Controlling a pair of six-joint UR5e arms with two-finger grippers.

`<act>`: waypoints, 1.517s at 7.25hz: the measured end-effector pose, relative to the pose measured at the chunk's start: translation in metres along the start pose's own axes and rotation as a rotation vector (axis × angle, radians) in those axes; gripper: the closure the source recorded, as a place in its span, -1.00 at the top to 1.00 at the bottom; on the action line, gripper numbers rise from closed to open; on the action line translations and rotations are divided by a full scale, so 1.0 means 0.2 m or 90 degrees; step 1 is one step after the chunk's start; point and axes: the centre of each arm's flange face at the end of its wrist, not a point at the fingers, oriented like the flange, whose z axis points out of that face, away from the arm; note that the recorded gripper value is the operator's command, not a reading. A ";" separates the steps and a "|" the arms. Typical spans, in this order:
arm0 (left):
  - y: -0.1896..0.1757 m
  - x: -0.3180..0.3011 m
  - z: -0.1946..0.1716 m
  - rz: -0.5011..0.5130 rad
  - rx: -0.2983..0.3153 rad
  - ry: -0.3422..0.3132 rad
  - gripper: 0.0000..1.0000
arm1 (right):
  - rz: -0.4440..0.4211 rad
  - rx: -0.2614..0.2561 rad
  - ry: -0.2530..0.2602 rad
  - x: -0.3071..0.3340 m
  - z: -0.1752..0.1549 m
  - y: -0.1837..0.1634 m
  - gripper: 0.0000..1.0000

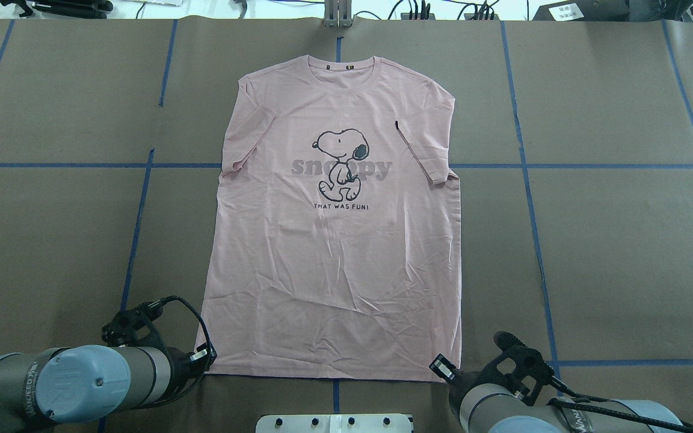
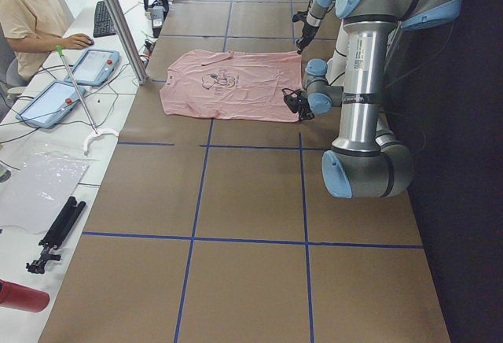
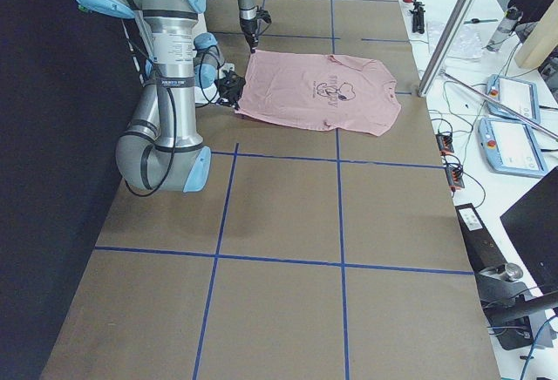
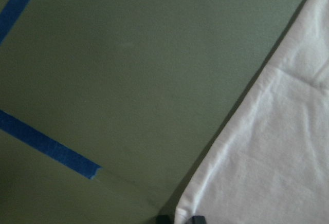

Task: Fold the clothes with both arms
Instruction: 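Grasp the hem corners with both grippers, then lift the hem with both grippers and fold it toward the collar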

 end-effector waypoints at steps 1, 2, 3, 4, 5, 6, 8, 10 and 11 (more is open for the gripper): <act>0.01 0.02 -0.06 0.001 -0.003 0.005 -1.00 | 0.001 -0.001 -0.002 0.00 -0.01 -0.01 -1.00; 0.05 0.05 -0.15 0.002 -0.005 0.004 -1.00 | 0.003 -0.005 -0.006 0.00 -0.04 -0.02 -1.00; 0.12 0.10 -0.27 -0.012 -0.015 0.005 -1.00 | 0.004 -0.015 -0.008 0.00 -0.09 -0.03 -1.00; 0.20 0.13 -0.40 -0.044 -0.032 0.010 -1.00 | 0.003 -0.034 -0.007 0.03 -0.17 -0.04 -1.00; 0.26 0.14 -0.54 -0.071 -0.047 0.014 -1.00 | 0.004 -0.050 -0.006 0.07 -0.28 -0.11 -1.00; 0.25 0.16 -0.64 -0.088 -0.048 0.021 -1.00 | 0.011 -0.050 -0.013 0.07 -0.35 -0.19 -1.00; 0.07 0.39 -0.69 -0.096 -0.001 0.070 -1.00 | 0.009 -0.009 -0.059 -0.15 -0.35 -0.40 -1.00; -0.28 0.65 -0.61 -0.076 0.091 0.089 -1.00 | -0.001 0.062 -0.085 -0.60 -0.17 -0.63 -1.00; -0.48 0.73 -0.59 -0.055 0.137 0.096 -1.00 | -0.008 0.094 -0.074 -0.79 -0.07 -0.81 -1.00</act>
